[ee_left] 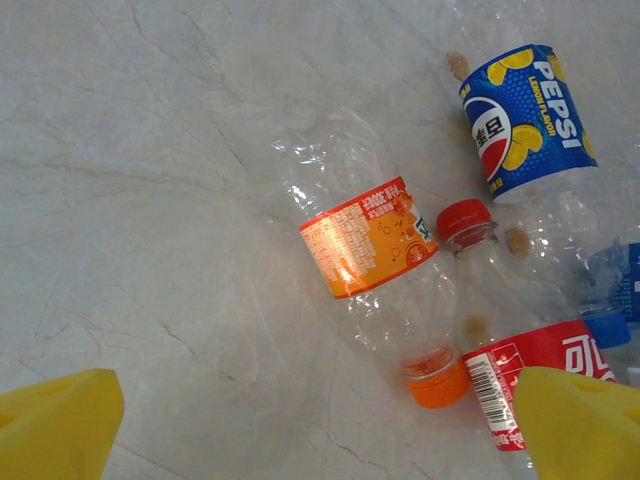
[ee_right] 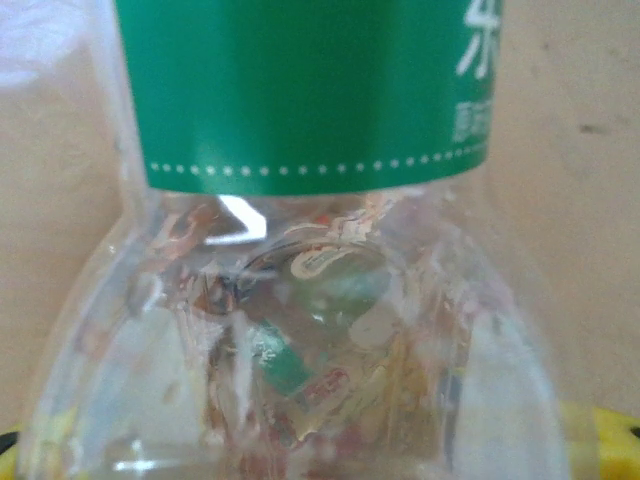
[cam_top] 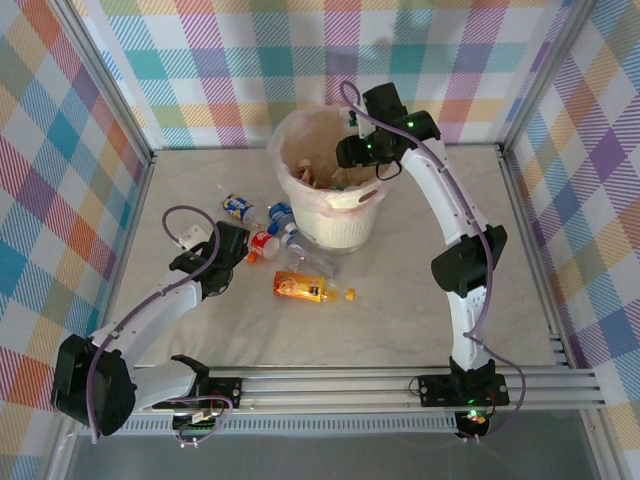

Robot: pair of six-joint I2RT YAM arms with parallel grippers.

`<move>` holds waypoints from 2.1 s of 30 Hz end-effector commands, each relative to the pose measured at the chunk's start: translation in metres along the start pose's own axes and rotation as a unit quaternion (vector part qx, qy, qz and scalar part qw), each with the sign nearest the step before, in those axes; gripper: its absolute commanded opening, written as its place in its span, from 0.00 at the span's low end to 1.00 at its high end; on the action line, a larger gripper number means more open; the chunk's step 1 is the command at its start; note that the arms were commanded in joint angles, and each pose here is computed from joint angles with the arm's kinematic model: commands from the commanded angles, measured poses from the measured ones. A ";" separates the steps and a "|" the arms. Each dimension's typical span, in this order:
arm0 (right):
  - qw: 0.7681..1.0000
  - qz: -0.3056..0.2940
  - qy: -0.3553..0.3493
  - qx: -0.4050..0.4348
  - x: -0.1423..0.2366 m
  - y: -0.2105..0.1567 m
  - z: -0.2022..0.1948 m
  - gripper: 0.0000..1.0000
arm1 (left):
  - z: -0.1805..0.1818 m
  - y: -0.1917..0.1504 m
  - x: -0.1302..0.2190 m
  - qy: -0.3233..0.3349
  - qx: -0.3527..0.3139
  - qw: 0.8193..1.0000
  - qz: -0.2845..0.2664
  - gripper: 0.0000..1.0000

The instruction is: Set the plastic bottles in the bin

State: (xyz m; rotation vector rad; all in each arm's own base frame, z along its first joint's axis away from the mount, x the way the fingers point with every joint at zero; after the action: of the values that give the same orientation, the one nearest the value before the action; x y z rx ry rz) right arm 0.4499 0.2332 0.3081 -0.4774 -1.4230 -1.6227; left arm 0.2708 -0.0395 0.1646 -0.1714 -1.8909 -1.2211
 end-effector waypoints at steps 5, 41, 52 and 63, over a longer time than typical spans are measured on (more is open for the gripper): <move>1.000 0.017 -0.002 0.006 -0.006 -0.005 0.000 0.84 | 0.001 0.004 -0.002 0.001 0.006 1.000 0.003 1.00; 0.980 -0.139 -0.122 -0.081 0.164 -0.054 -0.053 1.00 | -0.017 0.025 -0.071 0.012 0.040 0.997 0.071 1.00; 0.973 -0.094 -0.146 -0.151 0.138 -0.112 -0.090 1.00 | -0.026 0.028 -0.107 -0.002 0.052 0.994 0.096 1.00; 0.968 -0.066 -0.146 -0.192 0.116 -0.141 -0.099 1.00 | -0.027 0.020 -0.132 0.011 0.055 0.991 0.124 0.93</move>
State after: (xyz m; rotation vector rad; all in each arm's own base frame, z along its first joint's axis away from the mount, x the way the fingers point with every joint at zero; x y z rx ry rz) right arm 0.3033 0.0912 0.2879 -0.9012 -1.4230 -1.9477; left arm 0.3691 -0.0109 0.0850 -0.3237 -1.8231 -0.9580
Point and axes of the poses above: each hand's point on the last joint's axis, 136 mm out from that joint toward the fingers, its own x axis back along the fingers, its own z axis along the line the jaws close on, y = z × x, the point moved 4 cm from there along x, back along the fingers, and after that the axes turned 8 degrees about -x, right-handed, at the moved point
